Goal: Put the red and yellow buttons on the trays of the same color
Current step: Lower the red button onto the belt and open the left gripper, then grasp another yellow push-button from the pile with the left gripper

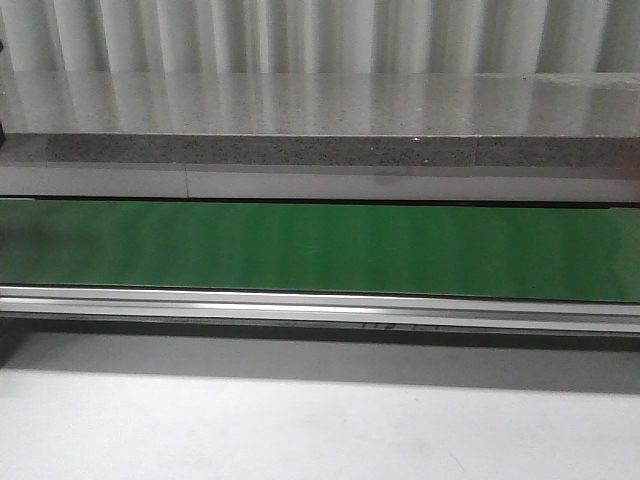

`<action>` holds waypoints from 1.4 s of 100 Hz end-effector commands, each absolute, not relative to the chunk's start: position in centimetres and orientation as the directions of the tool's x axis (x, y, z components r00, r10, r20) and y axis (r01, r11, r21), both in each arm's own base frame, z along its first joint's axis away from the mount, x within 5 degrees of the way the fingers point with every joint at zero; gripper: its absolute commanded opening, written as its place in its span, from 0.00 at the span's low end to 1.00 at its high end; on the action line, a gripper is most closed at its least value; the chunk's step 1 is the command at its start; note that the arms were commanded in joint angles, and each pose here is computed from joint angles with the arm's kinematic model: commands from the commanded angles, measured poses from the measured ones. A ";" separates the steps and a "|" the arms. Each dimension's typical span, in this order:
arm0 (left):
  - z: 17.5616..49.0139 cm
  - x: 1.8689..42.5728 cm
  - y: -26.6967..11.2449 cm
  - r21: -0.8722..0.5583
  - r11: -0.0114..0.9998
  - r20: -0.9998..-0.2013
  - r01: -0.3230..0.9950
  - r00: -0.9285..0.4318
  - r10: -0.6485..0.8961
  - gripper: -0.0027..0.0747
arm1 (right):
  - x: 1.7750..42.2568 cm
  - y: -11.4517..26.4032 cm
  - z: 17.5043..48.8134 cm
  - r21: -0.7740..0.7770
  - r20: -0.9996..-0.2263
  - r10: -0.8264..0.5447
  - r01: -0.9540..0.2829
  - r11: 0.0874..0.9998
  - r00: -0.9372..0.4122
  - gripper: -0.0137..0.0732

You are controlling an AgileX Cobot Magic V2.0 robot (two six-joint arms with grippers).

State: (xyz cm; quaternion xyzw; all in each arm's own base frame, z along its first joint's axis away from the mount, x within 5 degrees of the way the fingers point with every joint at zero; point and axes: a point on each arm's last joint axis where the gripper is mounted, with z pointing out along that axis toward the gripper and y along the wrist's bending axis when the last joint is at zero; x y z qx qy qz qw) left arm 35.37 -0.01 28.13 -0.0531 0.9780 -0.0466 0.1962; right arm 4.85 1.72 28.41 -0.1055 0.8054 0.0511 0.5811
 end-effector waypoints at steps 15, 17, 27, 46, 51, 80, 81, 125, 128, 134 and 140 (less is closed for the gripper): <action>32.5 34.2 0.6 -0.168 0.980 -0.519 -0.104 -0.836 -0.178 0.83 | 5.0 1.6 29.7 -0.053 -0.969 -0.102 -0.212 0.976 -0.224 0.08; 32.6 34.1 1.0 -0.167 0.980 -0.518 -0.111 -0.836 -0.183 0.83 | 5.0 1.6 29.7 -0.053 -0.969 -0.102 -0.212 0.976 -0.224 0.08; 32.6 33.5 3.1 -0.166 0.971 -0.485 -0.174 -0.843 -0.234 0.83 | 5.0 1.6 29.7 -0.053 -0.969 -0.102 -0.212 0.976 -0.224 0.08; 31.7 31.9 7.4 -0.102 0.951 -0.403 -0.293 -0.862 -0.309 0.83 | 5.0 1.6 29.7 -0.053 -0.969 -0.102 -0.212 0.976 -0.224 0.08; 31.0 31.5 8.1 -0.086 0.945 -0.368 -0.315 -0.872 -0.324 0.83 | 5.0 1.6 29.7 -0.053 -0.969 -0.102 -0.212 0.976 -0.224 0.08; 27.3 31.1 10.2 -0.059 0.925 -0.273 -0.376 -0.885 -0.377 0.83 | 5.0 1.6 29.7 -0.053 -0.969 -0.102 -0.212 0.976 -0.224 0.08; 27.3 31.1 10.3 -0.059 0.924 -0.274 -0.379 -0.883 -0.380 0.83 | 5.0 1.6 29.7 -0.053 -0.969 -0.102 -0.212 0.976 -0.224 0.08; 24.2 33.0 10.9 -0.074 0.918 -0.256 -0.390 -0.882 -0.396 0.66 | 5.0 1.6 29.7 -0.053 -0.969 -0.102 -0.212 0.976 -0.224 0.08; 24.0 33.1 10.9 -0.074 0.918 -0.256 -0.391 -0.882 -0.396 0.66 | 5.0 1.6 29.7 -0.053 -0.969 -0.102 -0.212 0.976 -0.224 0.08; 23.5 33.3 11.0 -0.076 0.916 -0.244 -0.393 -0.884 -0.399 0.66 | 5.0 1.6 29.7 -0.053 -0.969 -0.102 -0.212 0.976 -0.224 0.08; 22.9 33.5 11.1 -0.075 0.916 -0.228 -0.394 -0.887 -0.400 0.66 | 5.0 1.6 29.7 -0.053 -0.969 -0.102 -0.212 0.976 -0.224 0.08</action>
